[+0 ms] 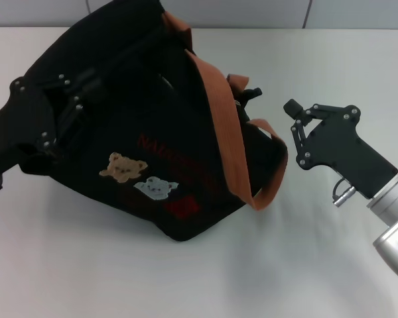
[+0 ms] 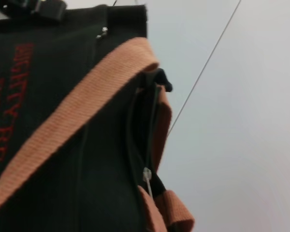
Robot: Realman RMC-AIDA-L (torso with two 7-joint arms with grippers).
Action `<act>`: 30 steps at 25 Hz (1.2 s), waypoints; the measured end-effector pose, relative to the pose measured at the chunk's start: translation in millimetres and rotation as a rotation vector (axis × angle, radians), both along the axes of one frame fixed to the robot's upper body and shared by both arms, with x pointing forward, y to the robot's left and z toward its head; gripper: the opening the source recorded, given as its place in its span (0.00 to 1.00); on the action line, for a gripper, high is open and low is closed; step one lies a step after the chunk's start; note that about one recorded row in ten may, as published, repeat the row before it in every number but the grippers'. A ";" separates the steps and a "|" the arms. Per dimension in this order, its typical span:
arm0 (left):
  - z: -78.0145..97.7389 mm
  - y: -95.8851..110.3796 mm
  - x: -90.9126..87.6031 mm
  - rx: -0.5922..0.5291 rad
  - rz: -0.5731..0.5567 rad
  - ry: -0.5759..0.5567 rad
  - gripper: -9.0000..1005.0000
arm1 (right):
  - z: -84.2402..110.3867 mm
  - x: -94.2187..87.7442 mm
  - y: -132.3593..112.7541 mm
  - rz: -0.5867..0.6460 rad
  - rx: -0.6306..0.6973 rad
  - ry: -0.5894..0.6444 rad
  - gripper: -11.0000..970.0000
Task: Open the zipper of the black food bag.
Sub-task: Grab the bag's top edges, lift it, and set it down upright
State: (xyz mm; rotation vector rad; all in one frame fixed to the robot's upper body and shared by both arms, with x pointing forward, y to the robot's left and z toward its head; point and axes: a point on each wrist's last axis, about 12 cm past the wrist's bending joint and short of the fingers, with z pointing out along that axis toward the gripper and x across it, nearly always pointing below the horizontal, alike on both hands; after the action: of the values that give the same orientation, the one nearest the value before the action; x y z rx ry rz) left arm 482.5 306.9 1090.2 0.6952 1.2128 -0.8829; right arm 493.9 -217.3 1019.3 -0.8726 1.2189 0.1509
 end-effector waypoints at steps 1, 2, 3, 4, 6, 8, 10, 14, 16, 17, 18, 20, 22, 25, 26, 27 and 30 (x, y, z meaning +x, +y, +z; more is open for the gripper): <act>-1.9 2.1 -2.9 0.000 0.009 0.008 0.10 | 0.4 0.7 -0.6 -0.004 0.007 0.004 0.01; -3.0 3.9 -5.0 0.002 0.015 0.012 0.10 | 0.7 1.2 -0.9 -0.005 0.011 0.006 0.01; -3.0 3.9 -5.0 0.002 0.015 0.012 0.10 | 1.5 2.2 -1.0 -0.006 0.016 0.005 0.01; -3.1 4.3 -5.4 0.002 0.017 0.012 0.10 | 2.3 3.0 -0.9 -0.007 0.024 0.005 0.01; -3.1 4.4 -5.9 0.001 0.015 0.010 0.10 | 5.1 5.0 0.1 -0.007 0.049 0.004 0.01; -3.0 4.2 -6.1 0.000 0.014 0.009 0.10 | 9.1 7.1 1.7 0.003 0.094 0.009 0.01; -2.9 4.0 -6.0 -0.001 0.013 0.008 0.09 | 11.8 7.9 2.4 0.015 0.128 0.017 0.01; -2.4 2.6 -5.1 -0.002 0.009 0.006 0.09 | 29.8 18.0 -3.8 0.112 0.311 0.079 0.07; -1.8 1.4 -4.8 -0.006 0.003 0.002 0.09 | 46.8 34.4 -13.7 0.236 0.394 0.181 0.11; -1.6 1.1 -4.8 -0.007 0.000 0.000 0.09 | 53.1 41.6 -16.1 0.291 0.403 0.238 0.12; -1.3 0.6 -4.9 -0.008 -0.004 -0.001 0.09 | 59.1 48.0 -18.5 0.340 0.403 0.295 0.11; -1.1 0.2 -5.0 -0.009 -0.007 -0.002 0.09 | 66.1 55.6 -19.4 0.386 0.391 0.351 0.08; -1.0 -1.2 -4.5 -0.009 -0.013 -0.003 0.09 | 78.9 68.3 -19.2 0.461 0.337 0.434 0.05; -0.7 -3.1 -3.7 -0.009 -0.020 -0.004 0.09 | 94.9 81.7 -15.9 0.536 0.256 0.524 0.03; -0.5 -3.9 -3.6 -0.009 -0.024 -0.006 0.09 | 106.0 90.1 -10.7 0.579 0.208 0.588 0.03; -0.5 -3.9 -3.6 -0.009 -0.024 -0.006 0.09 | 106.0 90.1 -10.7 0.579 0.208 0.588 0.02; 0.1 -5.4 -2.9 -0.010 -0.031 -0.009 0.09 | 120.9 101.5 -1.5 0.611 0.161 0.657 0.02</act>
State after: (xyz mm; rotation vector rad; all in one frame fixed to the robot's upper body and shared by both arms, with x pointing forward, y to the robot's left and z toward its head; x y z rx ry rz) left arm 479.6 301.5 1090.3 0.7110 1.1918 -0.9105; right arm 595.4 -218.7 1140.2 -1.0697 1.4721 1.0821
